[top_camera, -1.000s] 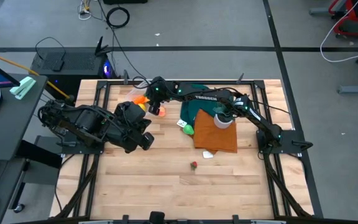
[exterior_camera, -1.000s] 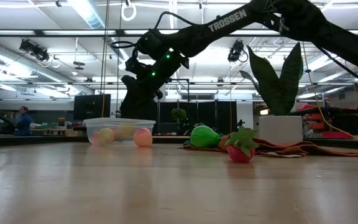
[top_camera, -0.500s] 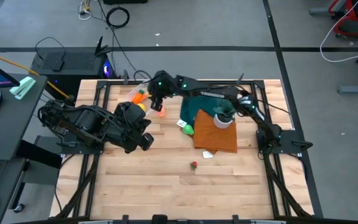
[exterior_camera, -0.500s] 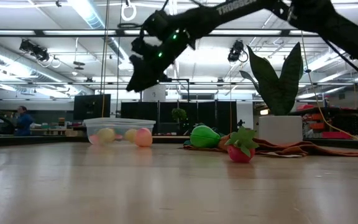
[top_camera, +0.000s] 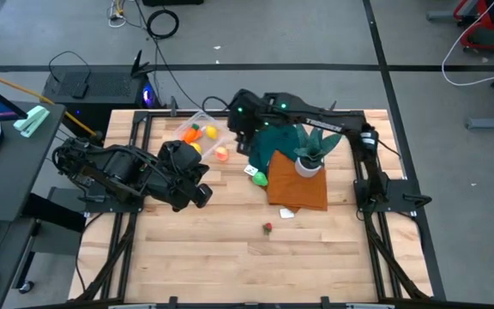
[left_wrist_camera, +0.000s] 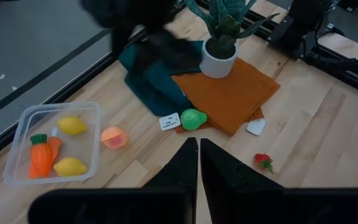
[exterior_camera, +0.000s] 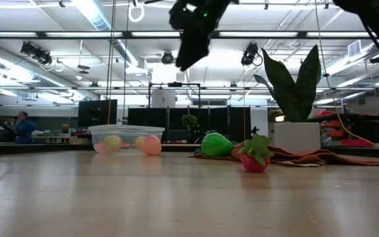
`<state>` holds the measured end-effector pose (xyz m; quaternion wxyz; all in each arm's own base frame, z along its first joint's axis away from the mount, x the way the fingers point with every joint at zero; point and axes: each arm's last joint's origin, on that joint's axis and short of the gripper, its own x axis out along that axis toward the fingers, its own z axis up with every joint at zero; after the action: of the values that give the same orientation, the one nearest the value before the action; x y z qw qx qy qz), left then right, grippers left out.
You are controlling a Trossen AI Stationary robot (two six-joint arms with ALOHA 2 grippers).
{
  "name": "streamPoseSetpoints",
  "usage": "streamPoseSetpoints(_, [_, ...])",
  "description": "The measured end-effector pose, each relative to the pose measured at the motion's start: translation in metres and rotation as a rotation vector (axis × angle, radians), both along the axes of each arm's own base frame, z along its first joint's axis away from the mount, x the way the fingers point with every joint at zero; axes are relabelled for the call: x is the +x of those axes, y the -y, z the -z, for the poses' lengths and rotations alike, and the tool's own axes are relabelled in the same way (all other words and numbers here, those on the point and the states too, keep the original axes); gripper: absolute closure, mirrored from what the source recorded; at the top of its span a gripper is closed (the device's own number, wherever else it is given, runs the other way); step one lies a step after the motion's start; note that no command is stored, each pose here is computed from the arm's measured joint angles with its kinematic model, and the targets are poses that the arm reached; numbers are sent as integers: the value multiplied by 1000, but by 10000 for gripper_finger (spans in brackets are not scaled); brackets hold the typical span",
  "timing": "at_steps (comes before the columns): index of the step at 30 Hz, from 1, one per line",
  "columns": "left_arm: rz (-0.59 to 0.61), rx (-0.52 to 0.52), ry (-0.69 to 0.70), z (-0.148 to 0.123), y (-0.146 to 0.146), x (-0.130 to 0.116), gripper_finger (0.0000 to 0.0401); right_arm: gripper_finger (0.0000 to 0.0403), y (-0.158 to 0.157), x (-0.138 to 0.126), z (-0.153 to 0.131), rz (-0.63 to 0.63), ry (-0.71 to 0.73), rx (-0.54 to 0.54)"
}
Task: Pick and placing Produce into tupperware
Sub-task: Put the strawberry into the transparent container
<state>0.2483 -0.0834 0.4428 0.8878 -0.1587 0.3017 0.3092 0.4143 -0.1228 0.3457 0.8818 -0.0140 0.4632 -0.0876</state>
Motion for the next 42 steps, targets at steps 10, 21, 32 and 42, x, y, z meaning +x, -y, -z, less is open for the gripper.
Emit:
streamPoseSetpoints(10, [6, 4, 0, 0, 0, 0, 391, 223, -49, -35, -23, -10, -155, 111])
streamPoseSetpoints(21, [9, 7, -3, 0, 0, 0, 374, 223, -120, -57, -25, -88, -169, 158])
streamPoseSetpoints(32, [16, 14, -8, 0, 0, 0, 389, 223, -176, -102, 25, -114, -13, 259])
streamPoseSetpoints(42, [20, 18, -11, 0, 0, 0, 376, 218, -212, -124, 104, -278, -41, 235])
